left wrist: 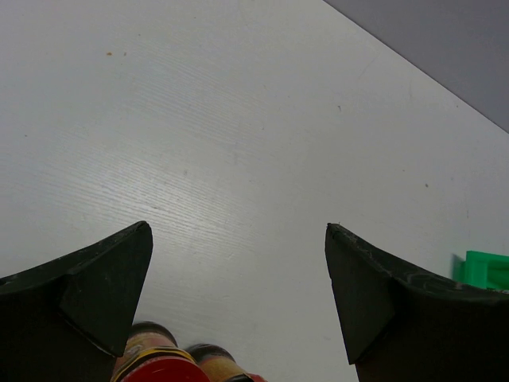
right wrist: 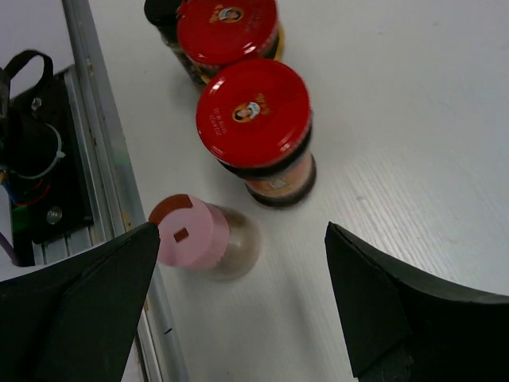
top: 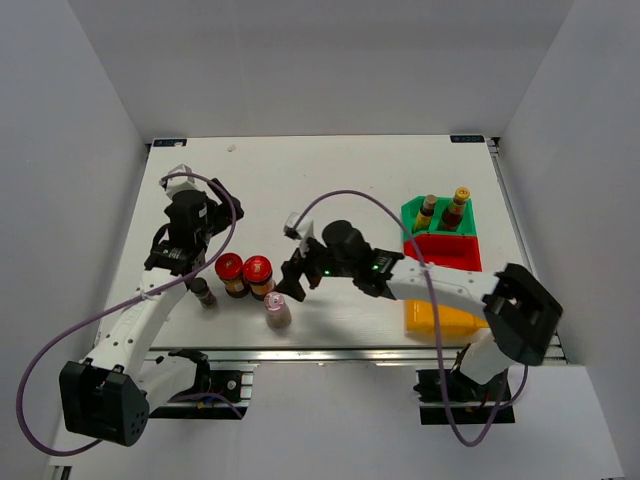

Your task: Organize the condiment bottles

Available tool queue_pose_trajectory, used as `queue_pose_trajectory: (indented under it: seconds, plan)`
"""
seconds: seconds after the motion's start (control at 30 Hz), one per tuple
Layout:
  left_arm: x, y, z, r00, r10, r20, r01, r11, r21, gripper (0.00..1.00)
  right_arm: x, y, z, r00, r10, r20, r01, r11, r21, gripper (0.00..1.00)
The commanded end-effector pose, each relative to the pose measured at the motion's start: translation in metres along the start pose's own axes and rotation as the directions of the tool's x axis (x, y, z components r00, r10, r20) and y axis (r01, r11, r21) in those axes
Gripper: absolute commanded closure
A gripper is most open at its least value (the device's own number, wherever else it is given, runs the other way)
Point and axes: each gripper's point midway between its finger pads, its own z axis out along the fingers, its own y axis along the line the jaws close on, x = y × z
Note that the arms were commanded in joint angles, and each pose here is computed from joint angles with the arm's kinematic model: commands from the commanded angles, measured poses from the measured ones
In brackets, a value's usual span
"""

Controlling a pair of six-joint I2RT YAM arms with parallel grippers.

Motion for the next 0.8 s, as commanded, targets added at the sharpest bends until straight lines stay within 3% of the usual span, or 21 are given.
queue_pose_trajectory:
  seconds: [0.0, 0.27, 0.63, 0.77]
  plan:
    - [-0.003, 0.018, -0.008, 0.999, -0.009, 0.038, 0.012, 0.997, -0.074, 0.02, -0.039, 0.008, 0.03, 0.994, -0.067, 0.081, 0.068, 0.998, -0.014, 0.11]
    - [-0.007, 0.022, -0.009, 0.998, 0.004, 0.06, 0.002, 0.996, -0.09, 0.02, -0.017, -0.012, 0.084, 0.997, -0.072, 0.002, 0.071, 0.994, 0.083, 0.11]
    - [-0.005, 0.025, -0.006, 0.998, 0.016, 0.055, -0.01, 0.995, -0.104, 0.02, -0.003, 0.007, 0.114, 0.979, -0.203, 0.018, 0.203, 0.979, -0.002, 0.12]
    - [-0.005, 0.027, -0.006, 0.998, 0.016, 0.057, -0.01, 0.994, -0.112, 0.02, -0.006, 0.009, 0.118, 0.98, -0.196, 0.042, 0.197, 0.98, -0.011, 0.2]
